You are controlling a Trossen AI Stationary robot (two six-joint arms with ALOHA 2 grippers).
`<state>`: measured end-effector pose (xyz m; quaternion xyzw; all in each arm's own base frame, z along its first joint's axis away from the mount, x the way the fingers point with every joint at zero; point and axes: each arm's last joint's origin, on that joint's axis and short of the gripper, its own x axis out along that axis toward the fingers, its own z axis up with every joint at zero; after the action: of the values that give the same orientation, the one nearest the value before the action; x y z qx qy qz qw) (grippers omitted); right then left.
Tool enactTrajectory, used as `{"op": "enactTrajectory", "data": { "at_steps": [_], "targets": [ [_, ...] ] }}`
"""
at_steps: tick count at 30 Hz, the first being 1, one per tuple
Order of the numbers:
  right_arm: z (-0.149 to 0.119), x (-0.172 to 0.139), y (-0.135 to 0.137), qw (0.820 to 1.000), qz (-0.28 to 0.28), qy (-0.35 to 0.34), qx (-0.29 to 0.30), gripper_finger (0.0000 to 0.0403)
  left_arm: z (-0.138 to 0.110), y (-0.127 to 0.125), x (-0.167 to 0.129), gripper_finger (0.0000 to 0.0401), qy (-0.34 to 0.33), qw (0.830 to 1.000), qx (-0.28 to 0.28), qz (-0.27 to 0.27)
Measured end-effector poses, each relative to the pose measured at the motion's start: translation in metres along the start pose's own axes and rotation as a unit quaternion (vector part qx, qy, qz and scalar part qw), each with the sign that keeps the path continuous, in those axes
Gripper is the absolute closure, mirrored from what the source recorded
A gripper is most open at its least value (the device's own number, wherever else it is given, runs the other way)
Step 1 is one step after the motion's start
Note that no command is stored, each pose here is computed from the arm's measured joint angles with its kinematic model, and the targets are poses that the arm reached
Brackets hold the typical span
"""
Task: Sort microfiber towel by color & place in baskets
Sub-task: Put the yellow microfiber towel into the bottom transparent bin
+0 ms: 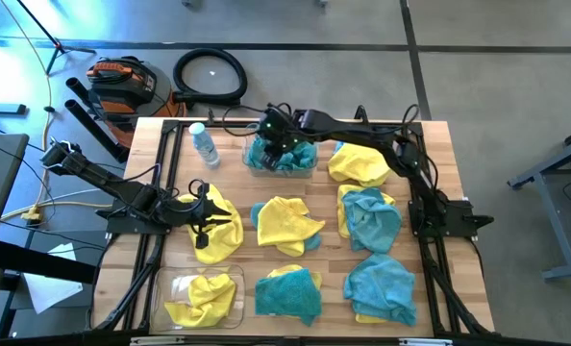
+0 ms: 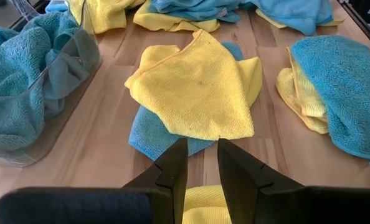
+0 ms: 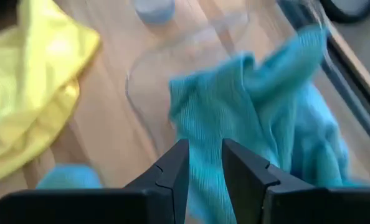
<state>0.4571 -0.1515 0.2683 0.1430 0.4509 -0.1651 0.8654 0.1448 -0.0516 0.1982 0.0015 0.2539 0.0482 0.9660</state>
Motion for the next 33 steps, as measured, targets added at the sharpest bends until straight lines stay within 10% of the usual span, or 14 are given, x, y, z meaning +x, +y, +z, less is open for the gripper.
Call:
{"op": "enactTrajectory", "data": {
  "at_steps": [8,23,33],
  "targets": [
    [-0.027,-0.026,0.030,1.000,-0.008,0.005,-0.002,0.0315,0.000,0.000,0.000,0.0327,0.000,1.000,-0.004,0.000],
    [-0.194,-0.120,0.060,0.989,-0.029,-0.111,0.092,0.0316,0.000,0.001,0.000,0.0327,-0.005,1.000,-0.009,0.018],
    [-0.264,-0.112,0.078,0.989,0.005,-0.117,0.089,0.0316,0.002,0.001,0.000,0.0327,-0.015,1.000,-0.009,0.024]
  ]
}}
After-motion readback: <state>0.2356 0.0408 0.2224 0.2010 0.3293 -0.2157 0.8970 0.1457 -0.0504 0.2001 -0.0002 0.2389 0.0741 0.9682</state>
